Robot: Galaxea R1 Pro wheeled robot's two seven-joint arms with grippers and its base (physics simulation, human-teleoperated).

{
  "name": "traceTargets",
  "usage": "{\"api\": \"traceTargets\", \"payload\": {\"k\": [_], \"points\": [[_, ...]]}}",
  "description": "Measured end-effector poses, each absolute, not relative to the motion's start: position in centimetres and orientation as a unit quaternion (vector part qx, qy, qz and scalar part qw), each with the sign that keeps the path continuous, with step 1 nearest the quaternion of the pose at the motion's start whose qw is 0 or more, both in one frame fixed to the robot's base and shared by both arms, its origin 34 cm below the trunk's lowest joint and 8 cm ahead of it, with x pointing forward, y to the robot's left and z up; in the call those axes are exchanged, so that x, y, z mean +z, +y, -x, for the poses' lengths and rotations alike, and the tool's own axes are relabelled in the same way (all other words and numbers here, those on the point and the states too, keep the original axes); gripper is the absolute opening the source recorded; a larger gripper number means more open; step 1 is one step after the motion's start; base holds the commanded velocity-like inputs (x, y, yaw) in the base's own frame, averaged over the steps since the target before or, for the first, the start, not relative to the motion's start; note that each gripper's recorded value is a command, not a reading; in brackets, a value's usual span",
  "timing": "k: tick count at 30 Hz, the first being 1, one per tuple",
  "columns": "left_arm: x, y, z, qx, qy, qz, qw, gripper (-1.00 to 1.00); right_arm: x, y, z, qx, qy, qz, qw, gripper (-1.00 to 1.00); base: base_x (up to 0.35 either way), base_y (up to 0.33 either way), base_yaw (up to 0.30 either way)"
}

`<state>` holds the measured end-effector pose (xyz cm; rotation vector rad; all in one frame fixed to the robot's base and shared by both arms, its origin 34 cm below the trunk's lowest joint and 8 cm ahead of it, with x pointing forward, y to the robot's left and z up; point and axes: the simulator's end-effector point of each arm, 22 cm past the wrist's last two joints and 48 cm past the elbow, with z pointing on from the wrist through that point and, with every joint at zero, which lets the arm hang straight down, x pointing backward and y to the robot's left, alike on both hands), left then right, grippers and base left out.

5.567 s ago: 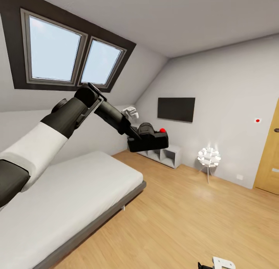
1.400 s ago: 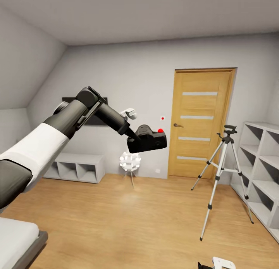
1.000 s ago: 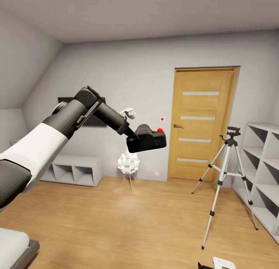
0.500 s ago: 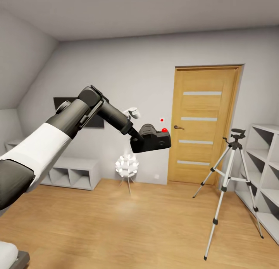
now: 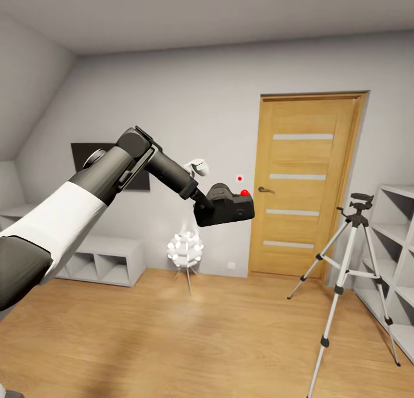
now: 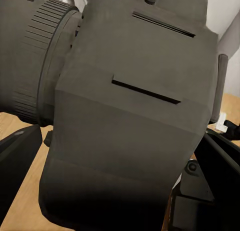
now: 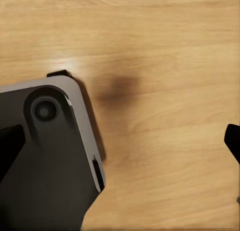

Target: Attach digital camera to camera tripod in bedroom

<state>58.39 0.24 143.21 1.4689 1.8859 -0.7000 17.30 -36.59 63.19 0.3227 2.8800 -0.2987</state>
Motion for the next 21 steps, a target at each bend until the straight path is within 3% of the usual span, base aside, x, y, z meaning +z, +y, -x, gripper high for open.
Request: {"api": "traceTargets", "payload": {"k": [21], "points": [[141.8, 0.1, -59.6, -0.276, 0.721, -0.555, 0.309, -1.00, 62.8, -36.1, -15.1, -0.100, 0.985, -0.108, 0.092, 1.00, 0.009, -0.002, 0.000]]}}
